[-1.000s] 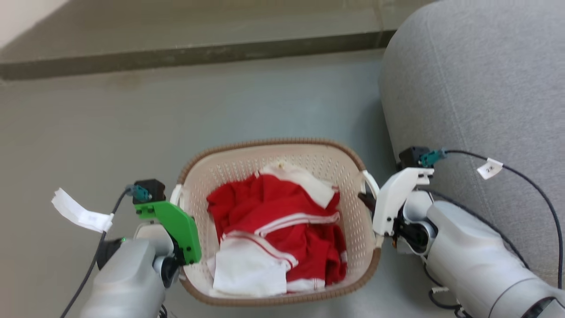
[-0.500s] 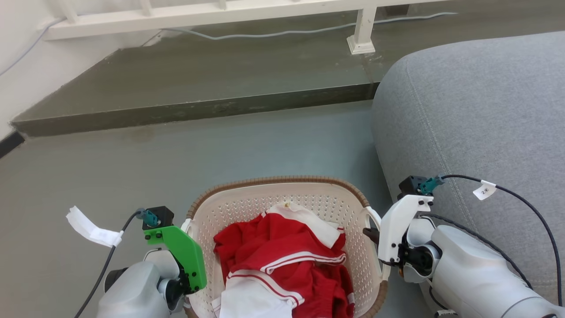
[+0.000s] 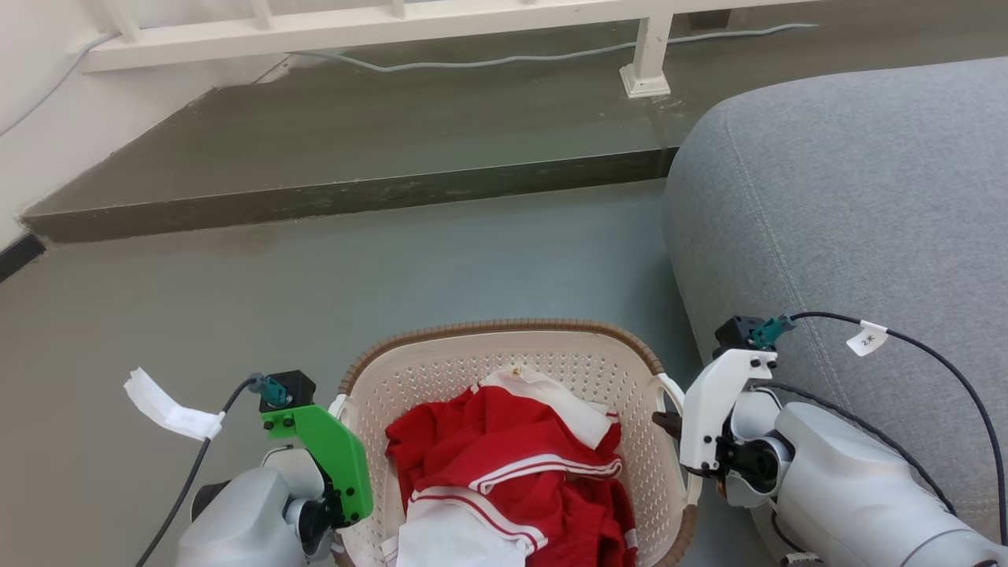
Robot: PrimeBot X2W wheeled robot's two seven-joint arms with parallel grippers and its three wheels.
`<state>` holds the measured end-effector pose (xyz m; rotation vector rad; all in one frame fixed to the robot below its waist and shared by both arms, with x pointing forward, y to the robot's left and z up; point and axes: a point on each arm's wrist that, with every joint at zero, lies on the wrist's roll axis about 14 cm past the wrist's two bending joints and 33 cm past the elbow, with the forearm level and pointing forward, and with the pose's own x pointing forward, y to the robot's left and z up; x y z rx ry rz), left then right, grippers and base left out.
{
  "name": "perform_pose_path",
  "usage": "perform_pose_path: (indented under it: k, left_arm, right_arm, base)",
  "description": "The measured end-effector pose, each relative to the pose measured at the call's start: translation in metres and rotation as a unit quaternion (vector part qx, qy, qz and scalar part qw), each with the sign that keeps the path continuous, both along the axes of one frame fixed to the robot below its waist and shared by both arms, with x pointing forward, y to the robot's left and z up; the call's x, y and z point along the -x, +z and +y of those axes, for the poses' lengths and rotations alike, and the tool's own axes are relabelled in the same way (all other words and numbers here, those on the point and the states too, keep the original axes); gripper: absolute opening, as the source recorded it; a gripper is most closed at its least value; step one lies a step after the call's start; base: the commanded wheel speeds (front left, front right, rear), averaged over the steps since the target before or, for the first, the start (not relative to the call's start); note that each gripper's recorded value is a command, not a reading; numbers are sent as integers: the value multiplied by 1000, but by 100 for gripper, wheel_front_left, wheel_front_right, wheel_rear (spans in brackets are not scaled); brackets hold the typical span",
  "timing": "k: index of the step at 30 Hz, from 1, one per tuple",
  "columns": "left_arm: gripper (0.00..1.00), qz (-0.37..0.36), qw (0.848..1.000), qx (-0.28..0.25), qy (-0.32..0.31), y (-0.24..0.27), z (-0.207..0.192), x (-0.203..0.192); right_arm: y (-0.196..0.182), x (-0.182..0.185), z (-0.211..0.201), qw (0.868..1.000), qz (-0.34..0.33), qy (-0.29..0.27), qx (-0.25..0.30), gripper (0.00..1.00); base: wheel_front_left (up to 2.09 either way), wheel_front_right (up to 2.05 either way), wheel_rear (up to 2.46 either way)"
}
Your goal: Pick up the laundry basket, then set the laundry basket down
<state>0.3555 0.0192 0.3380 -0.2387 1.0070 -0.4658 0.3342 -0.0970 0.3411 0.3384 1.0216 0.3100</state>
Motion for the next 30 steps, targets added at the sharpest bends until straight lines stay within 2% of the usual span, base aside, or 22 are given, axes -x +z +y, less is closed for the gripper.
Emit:
perform_pose_path:
  k: [22,30]
  left_arm:
    - [0,9,1000,-5,-2,-7,-2,2]
    - [0,-1,1000,3,10,-10,-6,-14]
  right_arm:
    - [-7,3,-2,1000,9,11,6,0]
    - [-7,-16,-5,1000,-9,8,8,0]
  base:
    - [0,0,0]
    - [0,0,0]
